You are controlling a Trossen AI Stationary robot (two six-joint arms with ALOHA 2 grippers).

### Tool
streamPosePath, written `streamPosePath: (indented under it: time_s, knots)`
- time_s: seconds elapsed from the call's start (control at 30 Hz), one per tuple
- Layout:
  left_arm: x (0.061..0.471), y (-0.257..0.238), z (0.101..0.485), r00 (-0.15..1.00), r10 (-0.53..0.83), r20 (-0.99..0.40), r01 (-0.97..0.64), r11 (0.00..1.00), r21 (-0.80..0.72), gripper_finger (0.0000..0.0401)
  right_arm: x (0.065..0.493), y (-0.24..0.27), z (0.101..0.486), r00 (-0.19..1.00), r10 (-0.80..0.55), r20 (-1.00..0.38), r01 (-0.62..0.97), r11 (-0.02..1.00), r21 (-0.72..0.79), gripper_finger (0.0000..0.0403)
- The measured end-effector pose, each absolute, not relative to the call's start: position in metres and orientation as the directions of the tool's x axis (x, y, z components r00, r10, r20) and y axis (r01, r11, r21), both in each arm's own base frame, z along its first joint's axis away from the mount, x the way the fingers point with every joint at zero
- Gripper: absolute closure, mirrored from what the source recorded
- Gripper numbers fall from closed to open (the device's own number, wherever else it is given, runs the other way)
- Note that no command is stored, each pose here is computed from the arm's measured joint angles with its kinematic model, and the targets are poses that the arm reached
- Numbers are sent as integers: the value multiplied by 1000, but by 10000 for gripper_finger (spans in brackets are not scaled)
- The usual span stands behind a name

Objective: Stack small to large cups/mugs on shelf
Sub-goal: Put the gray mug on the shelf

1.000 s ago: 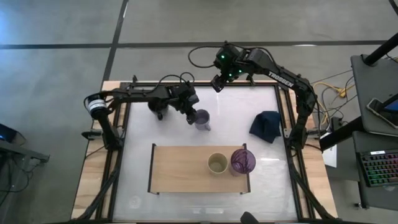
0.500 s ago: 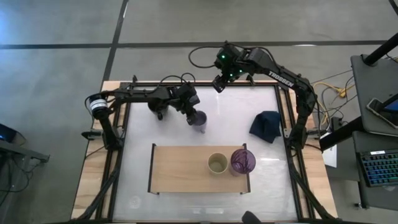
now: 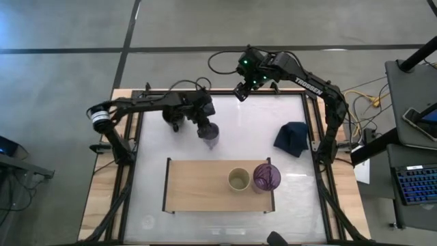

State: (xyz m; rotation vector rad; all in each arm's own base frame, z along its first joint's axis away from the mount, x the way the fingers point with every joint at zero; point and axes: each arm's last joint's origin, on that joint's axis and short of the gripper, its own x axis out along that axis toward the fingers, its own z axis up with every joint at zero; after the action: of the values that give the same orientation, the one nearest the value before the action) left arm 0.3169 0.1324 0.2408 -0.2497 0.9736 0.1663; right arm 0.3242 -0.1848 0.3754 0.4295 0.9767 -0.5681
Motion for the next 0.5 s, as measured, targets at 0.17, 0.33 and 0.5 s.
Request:
streamPosePath:
  time_s: [0.17, 0.33, 0.5]
  knots:
    - [297, 124, 285, 611, 52, -790, -237, 964, -119, 396, 324, -185, 375, 436, -254, -863, 625, 776, 87, 211]
    - [270, 113, 332, 660, 74, -748, -235, 965, -113, 396, 324, -184, 372, 423, -246, -872, 631, 771, 89, 211]
    - [245, 100, 357, 675, 73, -734, -226, 968, -111, 396, 324, -184, 366, 407, -235, -883, 636, 767, 89, 211]
